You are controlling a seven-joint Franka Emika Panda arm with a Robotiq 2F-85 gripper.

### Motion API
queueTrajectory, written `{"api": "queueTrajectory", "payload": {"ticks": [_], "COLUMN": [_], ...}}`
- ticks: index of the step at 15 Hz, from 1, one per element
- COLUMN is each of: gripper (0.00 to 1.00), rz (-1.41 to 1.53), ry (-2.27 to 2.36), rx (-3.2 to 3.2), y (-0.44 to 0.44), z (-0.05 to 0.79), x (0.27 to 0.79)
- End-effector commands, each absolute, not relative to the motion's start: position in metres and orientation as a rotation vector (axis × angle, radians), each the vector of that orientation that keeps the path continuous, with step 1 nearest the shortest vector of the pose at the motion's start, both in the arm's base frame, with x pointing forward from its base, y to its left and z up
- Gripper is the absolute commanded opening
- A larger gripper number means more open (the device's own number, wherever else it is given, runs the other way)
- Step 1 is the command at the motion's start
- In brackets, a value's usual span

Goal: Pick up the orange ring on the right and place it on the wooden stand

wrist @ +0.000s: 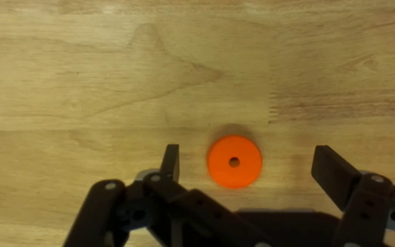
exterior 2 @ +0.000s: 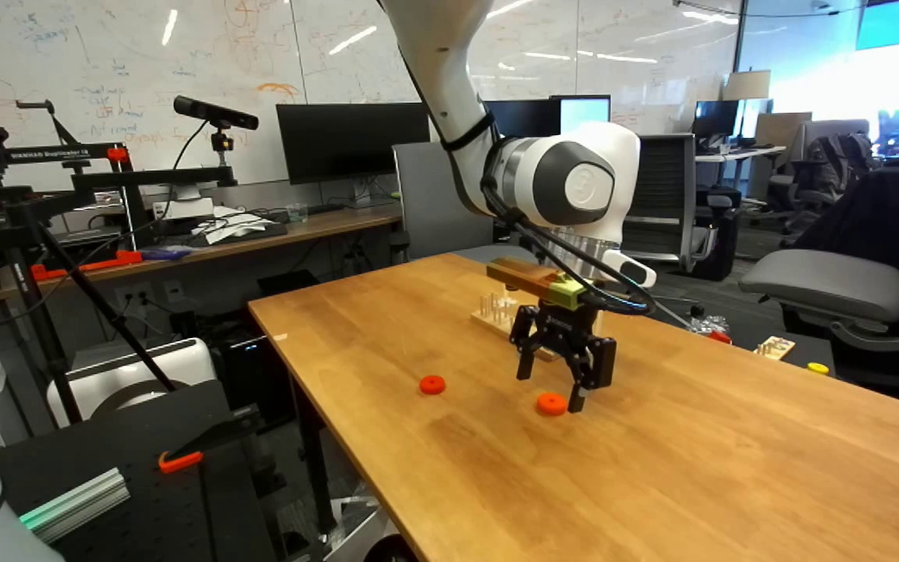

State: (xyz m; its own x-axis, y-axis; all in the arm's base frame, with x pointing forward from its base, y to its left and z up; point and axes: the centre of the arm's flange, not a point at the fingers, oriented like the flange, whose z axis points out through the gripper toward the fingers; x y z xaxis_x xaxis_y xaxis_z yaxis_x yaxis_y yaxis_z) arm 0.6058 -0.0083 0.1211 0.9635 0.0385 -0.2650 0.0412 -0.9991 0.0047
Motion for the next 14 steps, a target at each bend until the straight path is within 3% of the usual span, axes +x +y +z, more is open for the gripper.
{"api": "queueTrajectory", "payload": {"ticks": [1,8,9,11,14], "gripper": [1.00,1.00,0.75,0.66,0.42], "rz": [-0.460,-0.511,-0.514,-0.519,-0.538], "ry": [0.040,0.043,0.043,0.046,0.043], "rx": [3.104,3.100,3.100,3.101,3.101], "y": [-0.012,-0.013,-0.013,-0.013,-0.015], "z": [0.122,0.114,0.113,0.112,0.113], "x": [0.619,0.623,0.624,0.624,0.628]}}
